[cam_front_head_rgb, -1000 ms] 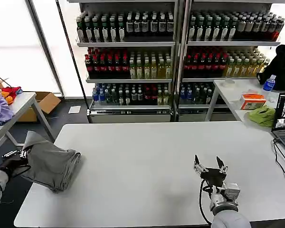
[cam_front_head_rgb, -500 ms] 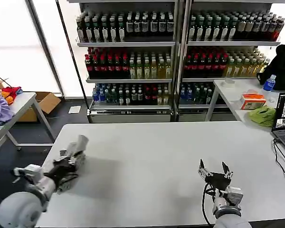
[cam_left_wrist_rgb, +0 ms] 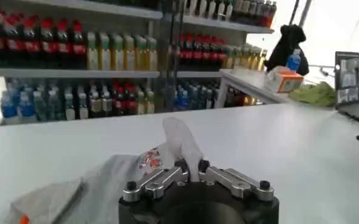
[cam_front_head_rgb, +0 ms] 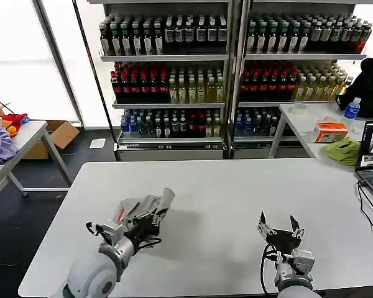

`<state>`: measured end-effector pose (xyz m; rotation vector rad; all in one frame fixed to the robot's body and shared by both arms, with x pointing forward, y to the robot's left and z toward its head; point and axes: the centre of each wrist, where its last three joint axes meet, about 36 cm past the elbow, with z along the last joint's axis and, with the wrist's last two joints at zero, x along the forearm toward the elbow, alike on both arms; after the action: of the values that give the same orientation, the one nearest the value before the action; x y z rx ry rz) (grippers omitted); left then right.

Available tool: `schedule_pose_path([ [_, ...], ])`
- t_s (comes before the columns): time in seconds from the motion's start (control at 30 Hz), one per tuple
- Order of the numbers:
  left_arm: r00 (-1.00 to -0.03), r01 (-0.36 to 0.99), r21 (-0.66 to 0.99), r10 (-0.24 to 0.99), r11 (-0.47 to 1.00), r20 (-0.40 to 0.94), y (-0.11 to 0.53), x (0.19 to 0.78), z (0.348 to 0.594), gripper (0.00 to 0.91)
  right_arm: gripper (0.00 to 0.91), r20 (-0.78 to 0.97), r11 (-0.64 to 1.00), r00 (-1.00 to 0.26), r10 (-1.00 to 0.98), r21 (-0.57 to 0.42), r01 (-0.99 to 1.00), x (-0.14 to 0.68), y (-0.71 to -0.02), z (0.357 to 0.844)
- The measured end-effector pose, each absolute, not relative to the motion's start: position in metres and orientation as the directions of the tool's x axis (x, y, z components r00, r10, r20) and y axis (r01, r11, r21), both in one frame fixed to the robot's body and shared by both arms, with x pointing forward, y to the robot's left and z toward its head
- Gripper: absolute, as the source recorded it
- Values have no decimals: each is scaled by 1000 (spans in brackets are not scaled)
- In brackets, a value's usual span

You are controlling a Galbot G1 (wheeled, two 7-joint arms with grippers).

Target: Fold and organize the clothes.

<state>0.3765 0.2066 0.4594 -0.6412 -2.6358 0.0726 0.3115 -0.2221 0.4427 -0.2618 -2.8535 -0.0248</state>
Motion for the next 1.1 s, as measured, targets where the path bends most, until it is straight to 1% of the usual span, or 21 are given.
schedule_pose_path([
  [0.13,-792,434,-172,466,884,395,194,383,451,907,907,272,984,-947,171,-7,176,310,-217,443],
  [0.23,-791,438,-198,481,877,378,187,387,449,907,907,276,986,-947,165,-7,169,308,-214,442],
  [0.47,-793,443,-293,523,847,314,173,389,453,907,907,286,990,-949,134,2,140,309,-203,442],
  [0.6,-807,428,-308,513,850,293,173,387,457,907,907,301,993,-949,94,41,112,312,-195,445],
  [0.73,-838,380,-281,456,882,300,185,387,462,907,907,340,991,-940,23,118,67,317,-185,448],
  [1.1,-910,191,-145,231,971,344,241,383,484,907,907,437,962,-881,-179,267,-63,354,-156,450],
])
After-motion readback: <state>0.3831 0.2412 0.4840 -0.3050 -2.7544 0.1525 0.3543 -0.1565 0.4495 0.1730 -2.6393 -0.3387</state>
